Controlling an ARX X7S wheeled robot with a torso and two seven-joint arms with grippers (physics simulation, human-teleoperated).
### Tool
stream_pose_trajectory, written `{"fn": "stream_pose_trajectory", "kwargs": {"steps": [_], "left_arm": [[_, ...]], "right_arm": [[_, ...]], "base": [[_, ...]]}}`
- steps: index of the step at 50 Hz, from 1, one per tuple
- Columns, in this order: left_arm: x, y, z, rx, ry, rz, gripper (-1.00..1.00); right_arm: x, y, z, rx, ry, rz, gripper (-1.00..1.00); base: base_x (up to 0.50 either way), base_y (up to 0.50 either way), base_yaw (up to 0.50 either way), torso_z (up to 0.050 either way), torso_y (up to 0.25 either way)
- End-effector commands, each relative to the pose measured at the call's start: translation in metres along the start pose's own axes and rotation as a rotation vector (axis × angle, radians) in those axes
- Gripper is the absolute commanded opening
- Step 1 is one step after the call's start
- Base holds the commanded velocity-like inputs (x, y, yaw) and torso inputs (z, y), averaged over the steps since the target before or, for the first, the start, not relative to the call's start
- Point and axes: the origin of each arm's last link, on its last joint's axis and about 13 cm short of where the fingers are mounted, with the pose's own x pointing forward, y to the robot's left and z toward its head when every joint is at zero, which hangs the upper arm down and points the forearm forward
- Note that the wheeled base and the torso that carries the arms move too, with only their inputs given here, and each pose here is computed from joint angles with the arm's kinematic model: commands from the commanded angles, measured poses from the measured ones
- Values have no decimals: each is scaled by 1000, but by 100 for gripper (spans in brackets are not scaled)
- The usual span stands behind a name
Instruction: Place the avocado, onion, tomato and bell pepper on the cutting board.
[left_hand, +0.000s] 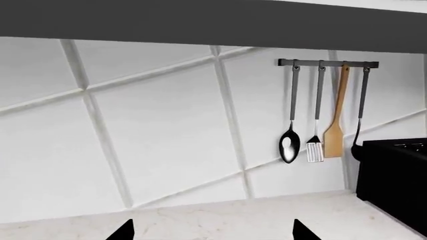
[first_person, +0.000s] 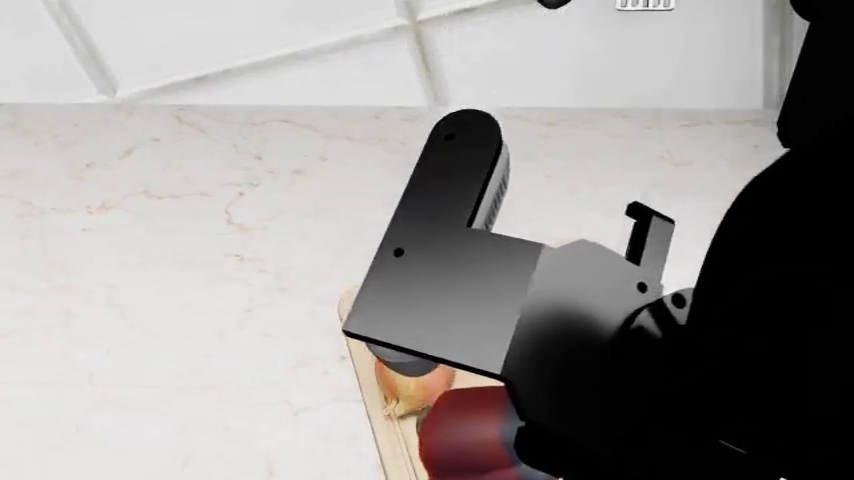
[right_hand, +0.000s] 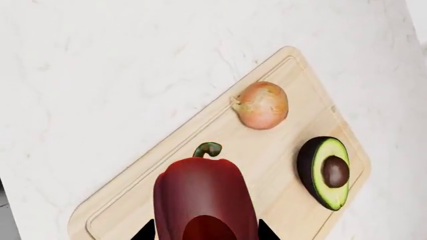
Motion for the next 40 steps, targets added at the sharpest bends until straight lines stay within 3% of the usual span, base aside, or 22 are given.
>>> {"fn": "stream_pose_trajectory", "kwargs": {"steps": [1,32,33,40], "left_arm": [[-1,2,8,18,-64,-23,100],[-1,1,7,17,-62,-19,100],[-1,1,7,18,-62,-20,100],[-1,1,7,19,-63,-20,100]], "right_arm": [[14,-2,3,-36,5,21,-100],[34,-9,-3,-9,41,16,-100],[34,-8,-3,-12,41,22,100],[31,-6,-4,-21,47,28,100]], "base": [[0,0,0,0,0],[0,0,0,0,0],[0,0,0,0,0],[0,0,0,0,0]]}}
